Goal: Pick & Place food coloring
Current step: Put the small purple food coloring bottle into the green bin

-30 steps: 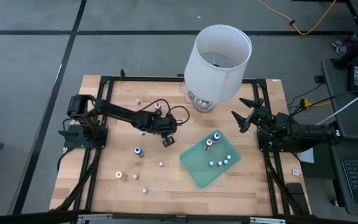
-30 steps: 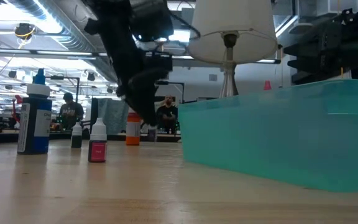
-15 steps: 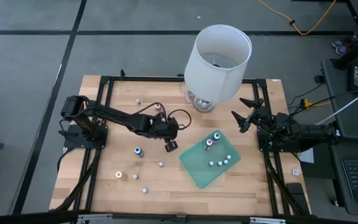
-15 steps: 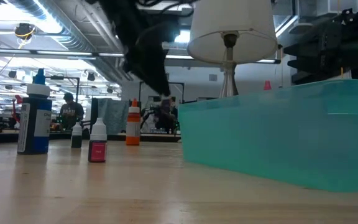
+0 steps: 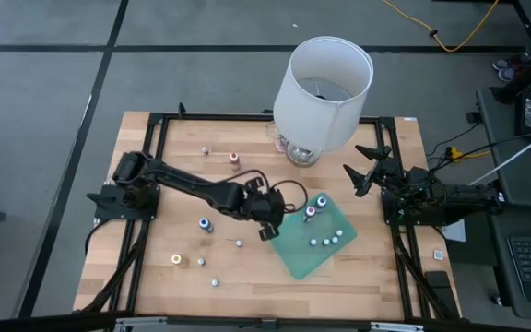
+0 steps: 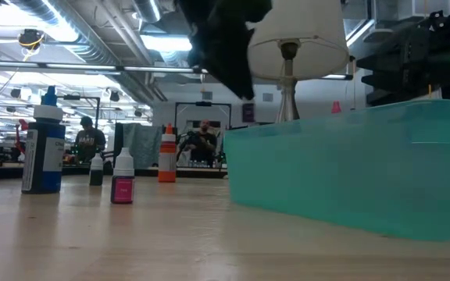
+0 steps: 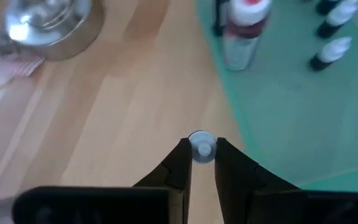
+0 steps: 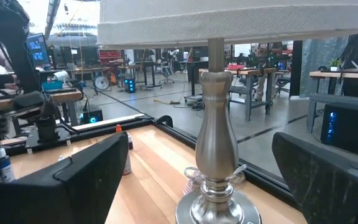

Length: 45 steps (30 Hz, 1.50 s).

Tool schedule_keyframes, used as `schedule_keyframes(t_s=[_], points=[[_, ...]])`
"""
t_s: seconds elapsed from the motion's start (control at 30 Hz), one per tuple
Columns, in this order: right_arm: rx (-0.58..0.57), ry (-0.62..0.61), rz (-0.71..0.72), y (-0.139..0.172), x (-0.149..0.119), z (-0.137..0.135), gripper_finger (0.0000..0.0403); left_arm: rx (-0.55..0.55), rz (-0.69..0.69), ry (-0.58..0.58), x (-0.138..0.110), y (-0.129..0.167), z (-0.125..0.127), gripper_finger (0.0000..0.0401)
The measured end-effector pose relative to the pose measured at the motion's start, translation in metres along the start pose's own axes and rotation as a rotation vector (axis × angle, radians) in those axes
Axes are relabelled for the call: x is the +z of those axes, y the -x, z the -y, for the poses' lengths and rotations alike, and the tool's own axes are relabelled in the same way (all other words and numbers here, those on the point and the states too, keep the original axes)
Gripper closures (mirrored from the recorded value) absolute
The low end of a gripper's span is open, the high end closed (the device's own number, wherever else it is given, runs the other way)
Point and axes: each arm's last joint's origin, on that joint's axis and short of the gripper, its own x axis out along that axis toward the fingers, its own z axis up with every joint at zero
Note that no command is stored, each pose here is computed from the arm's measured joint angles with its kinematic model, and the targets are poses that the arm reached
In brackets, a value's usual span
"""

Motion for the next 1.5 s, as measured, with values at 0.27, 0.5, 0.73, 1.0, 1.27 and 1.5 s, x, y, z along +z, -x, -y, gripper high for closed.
schedule_keyframes(t_s=[0.27,0.5,0.73,1.0,1.27,1.5], points=[[0.0,0.0,0.0,0.0,0.0,0.0,0.0006,-0.018,0.06,-0.039,0.013,0.006,0.031,0.0356],[0.0,0.0,0.0,0.0,0.0,0.0,0.0006,-0.04,0.071,-0.084,0.016,-0.001,0.059,0.0356],[0.0,0.0,0.0,0.0,0.0,0.0,0.0006,-0.059,0.067,-0.102,0.022,-0.014,0.081,0.0356],[0.0,0.0,-0.001,0.0,0.0,0.0,0.0006,-0.091,0.05,-0.117,0.025,-0.041,0.103,0.0356],[0.0,0.001,-0.001,0.0,0.0,0.0,0.0006,-0.118,0.04,-0.133,0.026,-0.067,0.12,0.0356],[0.0,0.0,0.0,0.0,0.0,0.0,0.0006,-0.121,0.022,-0.141,0.021,-0.084,0.127,0.0356]])
